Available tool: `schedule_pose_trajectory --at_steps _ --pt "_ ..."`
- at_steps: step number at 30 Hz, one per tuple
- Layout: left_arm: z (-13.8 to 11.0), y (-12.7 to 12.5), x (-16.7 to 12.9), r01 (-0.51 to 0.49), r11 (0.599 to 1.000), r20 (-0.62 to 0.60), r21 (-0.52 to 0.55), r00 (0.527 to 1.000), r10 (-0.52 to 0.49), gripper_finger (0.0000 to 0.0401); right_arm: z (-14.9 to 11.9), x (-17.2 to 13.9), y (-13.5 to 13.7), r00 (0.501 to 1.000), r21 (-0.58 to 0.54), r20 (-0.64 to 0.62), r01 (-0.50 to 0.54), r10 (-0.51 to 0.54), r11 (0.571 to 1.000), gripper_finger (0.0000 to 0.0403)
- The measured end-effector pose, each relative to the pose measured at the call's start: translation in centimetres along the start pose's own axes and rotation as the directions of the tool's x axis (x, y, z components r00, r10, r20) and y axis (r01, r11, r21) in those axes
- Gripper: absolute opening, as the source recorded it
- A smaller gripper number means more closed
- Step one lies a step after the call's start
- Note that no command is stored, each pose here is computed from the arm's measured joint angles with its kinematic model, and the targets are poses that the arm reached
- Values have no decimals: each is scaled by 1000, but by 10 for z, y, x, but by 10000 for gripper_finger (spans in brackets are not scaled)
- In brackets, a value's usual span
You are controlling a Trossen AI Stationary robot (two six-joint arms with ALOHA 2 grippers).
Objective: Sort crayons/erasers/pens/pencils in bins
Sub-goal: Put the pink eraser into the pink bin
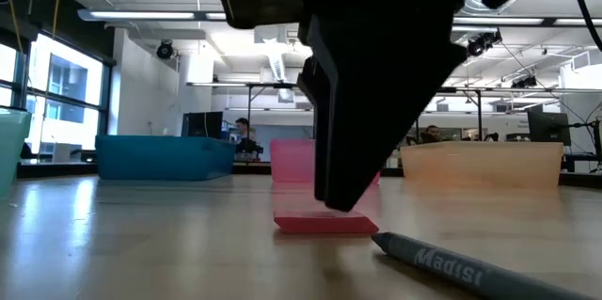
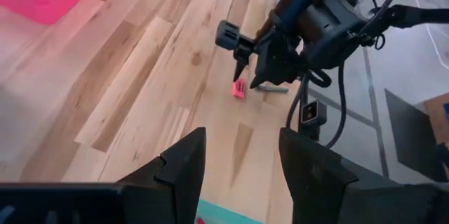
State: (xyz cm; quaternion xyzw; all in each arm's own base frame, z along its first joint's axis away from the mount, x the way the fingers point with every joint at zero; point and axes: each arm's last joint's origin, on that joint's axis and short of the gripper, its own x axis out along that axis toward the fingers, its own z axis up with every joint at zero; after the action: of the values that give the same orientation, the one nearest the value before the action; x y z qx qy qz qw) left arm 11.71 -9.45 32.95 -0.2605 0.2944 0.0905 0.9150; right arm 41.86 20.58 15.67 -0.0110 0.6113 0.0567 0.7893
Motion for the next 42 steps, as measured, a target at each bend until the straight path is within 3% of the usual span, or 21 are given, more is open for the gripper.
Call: schedule_pose_trajectory --at_steps 12,25,34,42 --pt "0 1 -1 1 1000 0 29 1000 -1 170 -2 17 2 999 48 -23 30 -29 998 159" --pt "9 36 -35 76 990 -8 -120 997 -78 170 -8 25 1 994 122 -71 86 -78 989 43" --pt "16 58 -56 141 974 72 -177 989 -130 170 -7 23 1 996 125 -60 74 -67 989 46" --pt "16 60 -58 143 984 78 -105 988 -135 170 -4 8 0 998 179 -17 69 -67 981 44"
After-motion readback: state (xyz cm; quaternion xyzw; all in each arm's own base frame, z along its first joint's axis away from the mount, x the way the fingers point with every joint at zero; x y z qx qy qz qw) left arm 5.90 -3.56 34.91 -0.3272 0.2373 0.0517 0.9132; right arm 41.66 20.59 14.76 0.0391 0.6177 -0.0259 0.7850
